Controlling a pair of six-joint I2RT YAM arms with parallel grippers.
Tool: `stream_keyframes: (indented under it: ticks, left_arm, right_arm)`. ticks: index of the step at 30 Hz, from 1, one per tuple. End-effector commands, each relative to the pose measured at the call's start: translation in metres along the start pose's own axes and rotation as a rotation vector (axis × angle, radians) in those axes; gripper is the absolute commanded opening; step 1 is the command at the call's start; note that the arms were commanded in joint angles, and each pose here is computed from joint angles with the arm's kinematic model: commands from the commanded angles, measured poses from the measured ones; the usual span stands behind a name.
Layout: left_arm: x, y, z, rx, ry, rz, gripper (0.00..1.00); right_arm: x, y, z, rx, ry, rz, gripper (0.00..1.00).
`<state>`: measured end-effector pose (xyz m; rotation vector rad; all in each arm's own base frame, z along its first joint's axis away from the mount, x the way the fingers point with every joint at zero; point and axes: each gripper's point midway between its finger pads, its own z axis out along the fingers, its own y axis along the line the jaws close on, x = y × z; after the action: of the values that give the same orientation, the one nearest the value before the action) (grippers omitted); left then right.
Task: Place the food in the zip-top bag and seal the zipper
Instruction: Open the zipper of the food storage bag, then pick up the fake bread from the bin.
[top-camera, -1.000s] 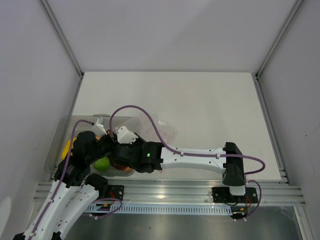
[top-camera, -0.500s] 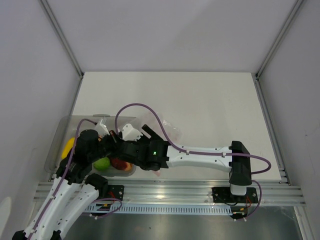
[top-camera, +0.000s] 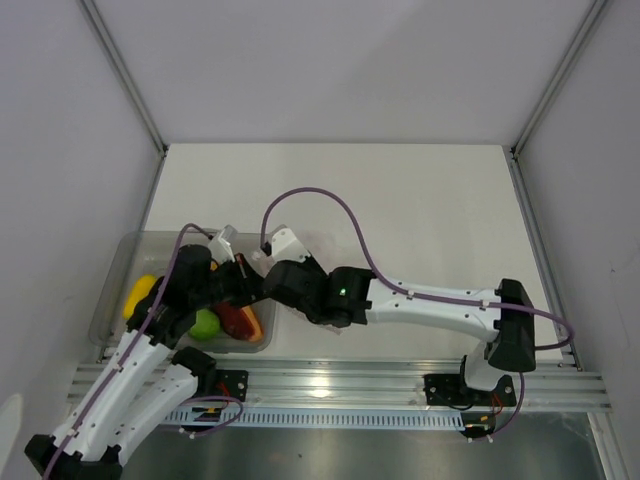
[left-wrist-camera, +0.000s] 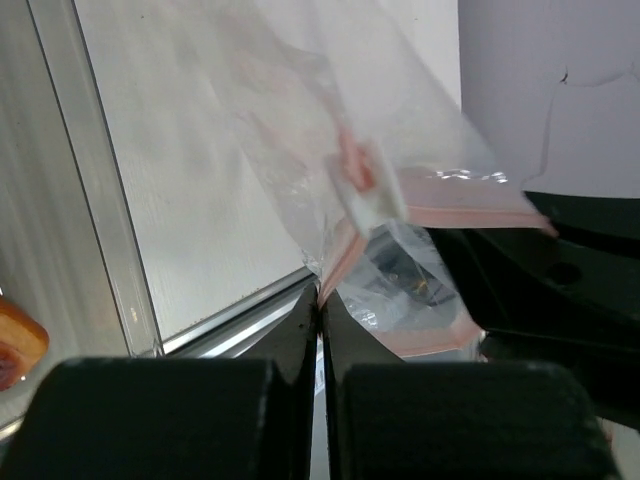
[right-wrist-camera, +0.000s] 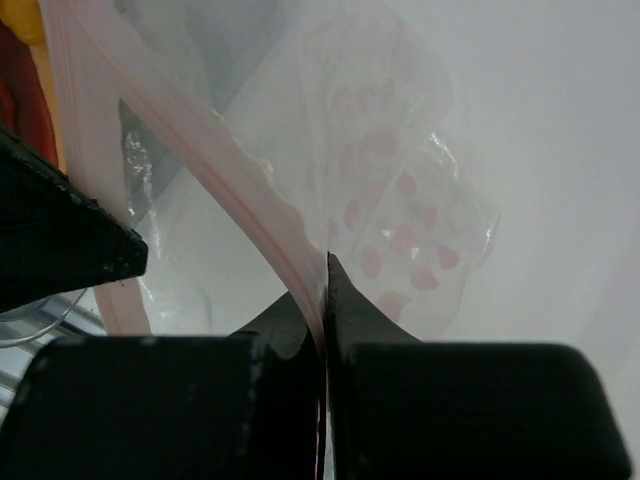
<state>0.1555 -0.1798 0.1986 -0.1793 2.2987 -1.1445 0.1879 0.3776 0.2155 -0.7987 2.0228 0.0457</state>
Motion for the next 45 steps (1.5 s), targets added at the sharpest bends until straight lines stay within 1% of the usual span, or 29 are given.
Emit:
stream_keyframes:
  ticks: [1,3,4,7,8,10,11,13,15,17,21,24,29,30,33,35,39,41,42,45]
  left_arm:
    - [-0.011,-0.019,0.006,0.056,0.005,0.079,0.01]
    - [-0.012,-0.020,0.015,0.051,0.028,0.087,0.01]
    - [-0.012,-0.022,0.018,0.054,0.036,0.090,0.01]
    - [-0.008,-0.026,0.034,0.055,0.089,0.102,0.01]
    - [-0.009,-0.035,0.037,0.068,0.099,0.121,0.01]
    - [-0.002,-0.031,0.053,0.028,0.162,0.122,0.01]
    - [-0.007,-0.041,0.057,0.034,0.162,0.142,0.01]
    - [-0.001,-0.035,0.071,-0.017,0.211,0.141,0.00]
    - [-0.003,-0.041,0.079,-0.023,0.212,0.158,0.01]
    - [-0.004,-0.043,0.089,-0.016,0.216,0.152,0.01]
    - [-0.011,-0.043,0.096,-0.021,0.189,0.154,0.01]
    - [-0.015,-0.040,0.099,-0.038,0.166,0.160,0.01]
    - [-0.013,-0.032,0.103,-0.064,0.172,0.156,0.01]
    - [-0.013,-0.030,0.103,-0.071,0.166,0.155,0.04]
    - [-0.014,-0.027,0.101,-0.080,0.146,0.154,0.17]
    - [-0.012,-0.022,0.100,-0.095,0.148,0.153,0.22]
    - [-0.011,-0.025,0.100,-0.080,0.150,0.157,0.33]
    - [-0.010,-0.027,0.100,-0.070,0.150,0.160,0.42]
    - [-0.010,-0.029,0.100,-0.065,0.144,0.159,0.50]
    - [-0.015,-0.035,0.097,-0.057,0.113,0.170,0.59]
  right_arm:
    - [-0.008,-0.028,-0.010,0.016,-0.026,0.129,0.00]
    - [-0.004,-0.047,-0.010,0.063,-0.022,0.144,0.00]
    - [0.001,-0.063,-0.008,0.104,-0.016,0.150,0.00]
    - [0.006,-0.096,-0.008,0.222,-0.030,0.121,0.00]
    - [0.009,-0.109,-0.006,0.252,-0.030,0.125,0.00]
    - [0.014,-0.127,-0.006,0.298,-0.023,0.127,0.00]
    - [0.016,-0.142,-0.006,0.326,-0.019,0.150,0.00]
    - [0.020,-0.155,-0.006,0.336,-0.005,0.172,0.00]
    - [0.026,-0.168,-0.006,0.328,0.004,0.189,0.00]
    - [0.029,-0.172,-0.006,0.324,0.003,0.191,0.00]
    - [0.042,-0.185,-0.004,0.333,0.032,0.193,0.00]
    - [0.047,-0.182,-0.002,0.295,0.041,0.217,0.00]
    - [0.059,-0.172,0.008,0.244,0.053,0.234,0.00]
    - [0.060,-0.172,0.010,0.236,0.054,0.241,0.00]
    - [0.065,-0.166,0.016,0.193,0.079,0.250,0.00]
    - [0.069,-0.166,0.019,0.199,0.102,0.246,0.00]
    - [0.069,-0.164,0.018,0.188,0.101,0.254,0.00]
    - [0.065,-0.165,0.016,0.185,0.090,0.260,0.00]
    - [0.062,-0.165,0.015,0.181,0.082,0.263,0.00]
    - [0.060,-0.167,0.015,0.183,0.074,0.261,0.00]
